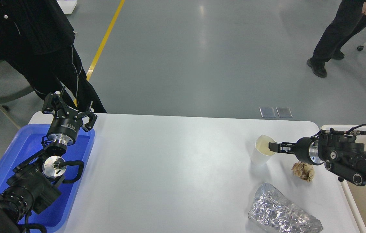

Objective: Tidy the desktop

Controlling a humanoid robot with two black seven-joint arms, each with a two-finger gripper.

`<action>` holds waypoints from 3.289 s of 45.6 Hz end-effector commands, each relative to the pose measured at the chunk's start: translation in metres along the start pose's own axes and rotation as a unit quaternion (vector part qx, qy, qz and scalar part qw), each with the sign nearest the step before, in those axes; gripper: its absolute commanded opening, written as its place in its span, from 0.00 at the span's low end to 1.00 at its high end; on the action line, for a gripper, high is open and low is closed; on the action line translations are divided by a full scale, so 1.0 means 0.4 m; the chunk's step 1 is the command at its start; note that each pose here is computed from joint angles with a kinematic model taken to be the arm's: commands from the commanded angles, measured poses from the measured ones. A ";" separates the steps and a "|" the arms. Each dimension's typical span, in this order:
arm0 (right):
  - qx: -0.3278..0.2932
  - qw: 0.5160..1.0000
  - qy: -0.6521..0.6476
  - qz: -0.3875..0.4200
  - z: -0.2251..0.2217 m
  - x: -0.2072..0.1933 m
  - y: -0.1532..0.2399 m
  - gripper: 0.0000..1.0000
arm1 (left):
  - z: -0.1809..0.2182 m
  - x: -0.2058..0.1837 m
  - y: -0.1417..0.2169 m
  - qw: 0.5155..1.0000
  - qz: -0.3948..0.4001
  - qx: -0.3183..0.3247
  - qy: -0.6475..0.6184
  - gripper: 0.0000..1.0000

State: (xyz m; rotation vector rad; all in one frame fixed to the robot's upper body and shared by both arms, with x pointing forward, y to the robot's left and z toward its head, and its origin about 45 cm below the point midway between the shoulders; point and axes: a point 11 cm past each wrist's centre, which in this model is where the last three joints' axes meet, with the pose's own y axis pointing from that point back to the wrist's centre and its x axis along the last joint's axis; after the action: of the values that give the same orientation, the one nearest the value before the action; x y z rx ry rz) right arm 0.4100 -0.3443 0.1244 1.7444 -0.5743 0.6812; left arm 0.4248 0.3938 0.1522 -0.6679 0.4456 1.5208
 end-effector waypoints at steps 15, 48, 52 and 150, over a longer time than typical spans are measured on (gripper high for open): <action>-0.007 1.000 0.014 -0.011 0.001 -0.019 -0.015 0.00 | 0.000 0.000 0.000 1.000 0.001 0.000 0.000 1.00; 0.001 1.000 0.016 0.009 0.032 0.211 0.151 0.00 | 0.000 0.000 0.000 1.000 0.001 0.000 0.000 1.00; 0.009 1.000 0.021 0.013 0.018 0.275 0.206 0.00 | 0.000 0.000 0.000 1.000 0.001 0.000 0.000 1.00; -0.261 0.788 -0.497 0.254 0.671 -0.210 0.485 0.00 | 0.000 0.000 0.000 1.000 0.001 0.000 0.000 1.00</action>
State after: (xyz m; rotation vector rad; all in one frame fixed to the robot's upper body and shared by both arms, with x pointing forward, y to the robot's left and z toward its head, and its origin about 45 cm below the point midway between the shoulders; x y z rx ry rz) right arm 0.2880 -0.6455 0.1792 1.4021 -1.6873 -0.0869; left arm 0.4248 0.3939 0.1521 -0.6670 0.4455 1.5221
